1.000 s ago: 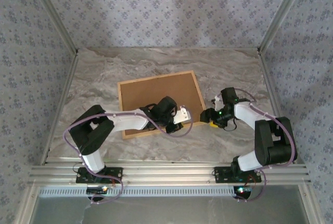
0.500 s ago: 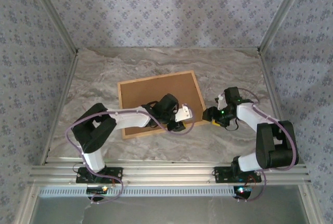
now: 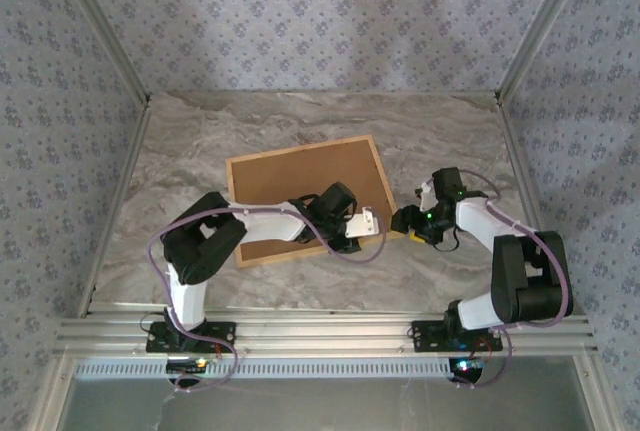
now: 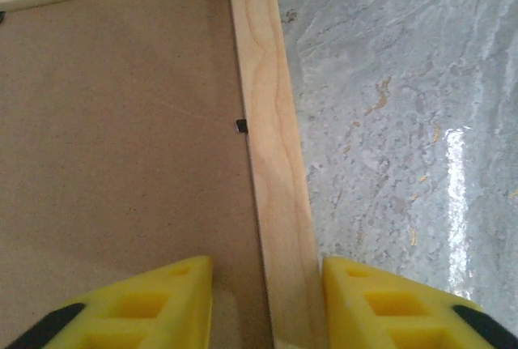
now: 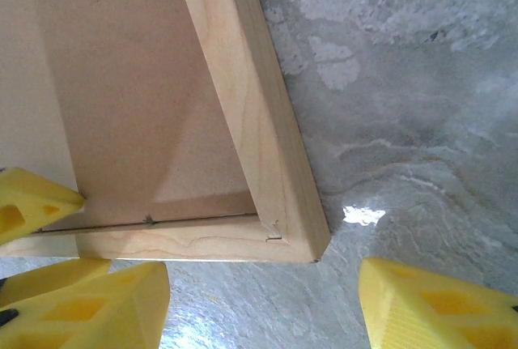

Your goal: Put the photo into the frame

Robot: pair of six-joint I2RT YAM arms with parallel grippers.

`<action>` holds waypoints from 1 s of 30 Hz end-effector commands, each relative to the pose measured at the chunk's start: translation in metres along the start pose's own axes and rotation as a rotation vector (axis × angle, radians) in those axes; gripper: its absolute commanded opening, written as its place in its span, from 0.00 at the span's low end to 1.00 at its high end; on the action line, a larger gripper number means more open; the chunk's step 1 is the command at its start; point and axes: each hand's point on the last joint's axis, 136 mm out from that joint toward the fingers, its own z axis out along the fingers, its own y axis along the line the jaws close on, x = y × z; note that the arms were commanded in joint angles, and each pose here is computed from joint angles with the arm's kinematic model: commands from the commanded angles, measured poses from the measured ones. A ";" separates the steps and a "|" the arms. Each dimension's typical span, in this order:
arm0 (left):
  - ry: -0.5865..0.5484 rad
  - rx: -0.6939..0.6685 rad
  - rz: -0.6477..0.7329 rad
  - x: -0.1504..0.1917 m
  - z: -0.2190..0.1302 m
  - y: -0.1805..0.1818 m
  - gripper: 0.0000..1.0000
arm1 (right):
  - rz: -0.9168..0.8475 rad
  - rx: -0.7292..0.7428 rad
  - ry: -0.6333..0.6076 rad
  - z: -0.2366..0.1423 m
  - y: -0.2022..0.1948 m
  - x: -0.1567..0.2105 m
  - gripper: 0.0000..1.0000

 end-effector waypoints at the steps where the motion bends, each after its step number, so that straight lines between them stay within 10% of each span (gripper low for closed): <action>1: 0.095 0.053 0.029 0.031 0.013 -0.021 0.31 | 0.003 0.008 -0.001 -0.002 -0.001 -0.004 0.65; 13: 0.063 0.008 0.038 0.024 0.004 -0.019 0.00 | 0.008 -0.005 -0.005 0.002 0.001 -0.010 0.65; 30: -0.109 -0.020 -0.066 -0.016 -0.026 -0.005 0.00 | -0.015 -0.068 0.003 0.005 0.016 -0.013 0.64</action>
